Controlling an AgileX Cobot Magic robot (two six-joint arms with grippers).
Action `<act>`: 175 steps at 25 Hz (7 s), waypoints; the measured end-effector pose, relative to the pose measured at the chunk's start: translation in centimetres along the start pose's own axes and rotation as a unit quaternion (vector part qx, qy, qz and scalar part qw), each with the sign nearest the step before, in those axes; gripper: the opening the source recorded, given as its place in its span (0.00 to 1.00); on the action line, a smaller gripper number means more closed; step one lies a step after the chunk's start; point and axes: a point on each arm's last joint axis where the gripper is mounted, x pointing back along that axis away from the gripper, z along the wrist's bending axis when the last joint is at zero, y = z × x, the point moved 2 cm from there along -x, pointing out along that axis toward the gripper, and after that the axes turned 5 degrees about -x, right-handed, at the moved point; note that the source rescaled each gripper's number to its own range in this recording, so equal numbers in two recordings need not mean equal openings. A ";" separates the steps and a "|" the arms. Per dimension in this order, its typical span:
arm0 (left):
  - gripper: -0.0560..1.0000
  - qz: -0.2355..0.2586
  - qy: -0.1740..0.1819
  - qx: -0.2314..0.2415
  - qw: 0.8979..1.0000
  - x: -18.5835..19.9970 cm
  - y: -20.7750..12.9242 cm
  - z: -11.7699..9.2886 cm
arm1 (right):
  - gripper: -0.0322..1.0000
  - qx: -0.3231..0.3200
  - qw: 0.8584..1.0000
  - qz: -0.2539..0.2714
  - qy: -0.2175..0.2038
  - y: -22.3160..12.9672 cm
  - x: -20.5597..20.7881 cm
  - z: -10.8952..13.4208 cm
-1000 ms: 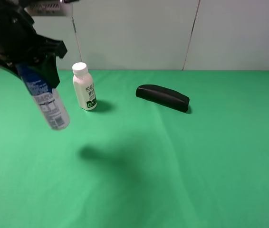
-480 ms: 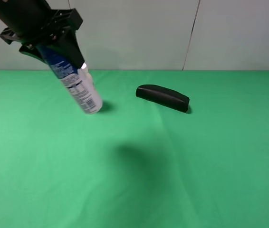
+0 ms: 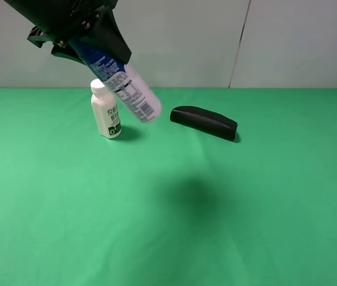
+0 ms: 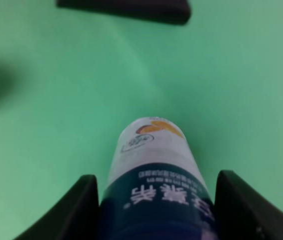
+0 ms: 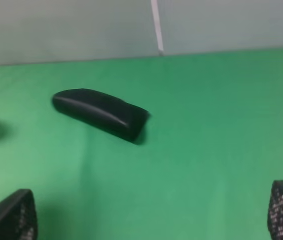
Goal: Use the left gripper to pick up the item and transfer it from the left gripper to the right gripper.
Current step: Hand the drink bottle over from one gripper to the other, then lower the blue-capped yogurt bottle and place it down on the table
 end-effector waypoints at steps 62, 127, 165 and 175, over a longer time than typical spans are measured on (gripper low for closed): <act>0.05 -0.062 -0.243 -0.055 0.967 -7.3 0.6 -13.2 | 1.00 0.216 0.951 0.073 0.210 4.1 -12.4 5.5; 0.99 -0.096 -0.233 -0.055 0.966 -2.0 1.8 -10.8 | 0.08 0.221 0.948 0.089 0.213 3.7 -12.9 5.6; 0.98 -0.111 0.253 -0.064 0.959 16.9 -21.9 0.0 | 0.08 0.188 0.955 0.096 0.210 3.7 -12.9 5.6; 0.98 -0.205 0.226 -0.079 0.949 14.5 -29.9 2.4 | 0.08 0.169 0.959 0.095 0.205 3.8 -12.9 5.6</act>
